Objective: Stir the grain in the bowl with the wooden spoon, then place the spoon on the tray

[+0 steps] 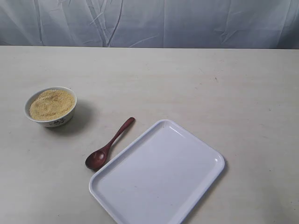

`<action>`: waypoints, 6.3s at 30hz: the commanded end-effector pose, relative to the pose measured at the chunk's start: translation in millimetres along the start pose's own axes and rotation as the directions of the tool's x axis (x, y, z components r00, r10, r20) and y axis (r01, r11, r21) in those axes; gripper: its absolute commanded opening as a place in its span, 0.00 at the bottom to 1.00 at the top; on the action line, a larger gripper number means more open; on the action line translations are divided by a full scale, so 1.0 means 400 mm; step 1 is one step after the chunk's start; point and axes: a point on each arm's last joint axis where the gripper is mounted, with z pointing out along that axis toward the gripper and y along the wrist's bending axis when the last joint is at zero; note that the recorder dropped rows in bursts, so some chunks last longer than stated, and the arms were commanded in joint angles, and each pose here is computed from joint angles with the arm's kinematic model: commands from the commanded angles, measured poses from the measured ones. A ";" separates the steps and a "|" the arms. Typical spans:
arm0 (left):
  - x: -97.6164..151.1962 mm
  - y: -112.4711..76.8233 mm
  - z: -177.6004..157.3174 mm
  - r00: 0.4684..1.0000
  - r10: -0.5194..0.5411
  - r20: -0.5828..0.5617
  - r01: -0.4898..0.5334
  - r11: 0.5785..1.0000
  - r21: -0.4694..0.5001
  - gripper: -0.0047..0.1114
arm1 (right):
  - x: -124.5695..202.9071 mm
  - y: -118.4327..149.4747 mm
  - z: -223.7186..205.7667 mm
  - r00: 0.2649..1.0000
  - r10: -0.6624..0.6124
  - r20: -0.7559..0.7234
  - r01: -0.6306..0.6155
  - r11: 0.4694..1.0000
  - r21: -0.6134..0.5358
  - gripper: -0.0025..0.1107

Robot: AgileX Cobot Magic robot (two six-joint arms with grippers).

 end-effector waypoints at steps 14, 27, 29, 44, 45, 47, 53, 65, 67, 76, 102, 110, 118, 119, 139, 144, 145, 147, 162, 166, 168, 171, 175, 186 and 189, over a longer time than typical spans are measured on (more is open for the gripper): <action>-0.040 0.005 -0.005 0.971 -0.166 0.174 0.167 0.986 0.009 0.04 | 0.000 0.001 0.000 1.000 0.000 0.015 0.000 1.000 -0.004 0.02; -0.202 0.012 0.149 0.860 0.063 -0.507 -0.026 0.997 0.079 0.04 | 0.000 0.001 0.000 1.000 0.000 0.015 0.000 1.000 -0.004 0.02; -0.208 0.007 0.188 0.802 0.079 -0.593 -0.014 0.993 0.113 0.04 | 0.000 0.001 0.000 1.000 0.000 0.015 0.000 1.000 -0.004 0.02; -0.132 -0.176 0.473 0.514 0.254 -0.819 0.238 0.875 0.421 0.04 | 0.000 0.001 0.000 1.000 0.002 0.015 -0.002 1.000 -0.005 0.02; -0.128 -0.204 0.485 0.511 0.278 -0.814 0.242 0.862 0.446 0.04 | 0.000 0.001 0.000 1.000 0.002 0.015 -0.002 1.000 -0.005 0.02; -0.113 -0.252 0.511 0.493 0.305 -0.815 0.253 0.846 0.469 0.04 | 0.000 0.001 0.000 1.000 0.002 0.015 -0.002 1.000 -0.005 0.02; -0.054 -0.377 0.579 0.391 0.383 -0.837 0.171 0.863 0.475 0.04 | 0.000 0.001 0.000 1.000 0.002 0.015 -0.002 1.000 -0.005 0.02; 0.069 -0.495 0.643 0.359 0.455 -0.815 0.127 0.841 0.526 0.04 | 0.000 0.001 0.000 1.000 0.002 0.015 -0.002 1.000 -0.005 0.02; 0.083 -0.496 0.644 0.341 0.467 -0.816 0.120 0.839 0.530 0.04 | 0.000 0.001 0.000 1.000 0.002 0.015 -0.002 1.000 -0.005 0.02; 0.122 -0.499 0.652 0.321 0.496 -0.807 0.092 0.831 0.548 0.26 | 0.000 0.001 0.000 1.000 0.002 0.015 -0.002 1.000 -0.005 0.02; 0.128 -0.486 0.663 0.321 0.487 -0.813 0.068 0.844 0.532 0.04 | 0.000 0.001 0.000 1.000 0.002 0.015 -0.002 1.000 -0.005 0.02; -0.047 -0.357 0.699 0.511 0.265 -0.817 0.115 0.921 0.371 0.04 | 0.000 0.001 0.000 1.000 0.002 0.015 -0.002 1.000 -0.005 0.02; -0.147 -0.158 0.734 0.642 0.007 -0.767 0.161 0.976 0.144 0.04 | 0.000 0.001 0.000 1.000 0.005 0.015 -0.005 1.000 -0.006 0.02; -0.148 -0.137 0.739 0.649 -0.021 -0.761 0.174 0.977 0.121 0.04 | 0.000 0.001 0.000 1.000 0.005 0.015 -0.005 1.000 -0.006 0.02; 0.078 -0.038 0.812 0.520 -0.018 -0.854 0.205 0.973 0.104 0.04 | 0.000 0.001 0.000 1.000 0.007 0.015 -0.006 1.000 -0.007 0.02; 0.104 -0.037 0.822 0.526 0.003 -0.851 0.183 0.976 0.116 0.04 | 0.000 0.001 0.000 1.000 0.007 0.015 -0.006 1.000 -0.007 0.02; 0.108 -0.037 0.824 0.525 0.002 -0.851 0.182 0.977 0.115 0.04 | 0.000 0.001 0.000 1.000 0.007 0.015 -0.006 1.000 -0.007 0.02; 0.116 -0.035 0.828 0.530 0.004 -0.848 0.174 0.978 0.113 0.04 | 0.000 0.001 0.000 1.000 0.007 0.015 -0.006 1.000 -0.007 0.02; 0.116 -0.033 0.825 0.517 0.044 -0.855 0.151 0.978 0.141 0.34 | 0.000 0.001 0.000 1.000 0.007 0.015 -0.006 1.000 -0.007 0.02; 0.032 -0.025 0.831 0.571 0.088 -0.816 0.110 0.977 0.183 0.34 | 0.000 0.001 0.000 1.000 0.007 0.015 -0.006 1.000 -0.007 0.02; -0.008 -0.025 0.837 0.587 0.091 -0.805 0.115 0.974 0.194 0.33 | 0.000 0.001 0.000 1.000 0.007 0.015 -0.006 1.000 -0.007 0.02; -0.068 -0.025 0.859 0.561 0.126 -0.818 0.164 0.952 0.259 0.34 | 0.000 0.001 0.000 1.000 0.007 0.015 -0.006 1.000 -0.007 0.02; -0.105 0.028 0.883 0.545 0.098 -0.833 0.265 0.922 0.282 0.34 | 0.000 0.001 0.000 1.000 0.007 0.015 -0.006 1.000 -0.007 0.02; -0.005 0.152 0.937 0.567 -0.066 -0.821 0.512 0.809 0.289 0.34 | 0.000 0.001 0.000 1.000 0.007 0.015 -0.006 1.000 -0.007 0.02; 0.066 0.152 0.951 0.539 -0.048 -0.841 0.517 0.807 0.285 0.38 | 0.000 0.001 0.000 1.000 0.007 0.015 -0.006 1.000 -0.007 0.02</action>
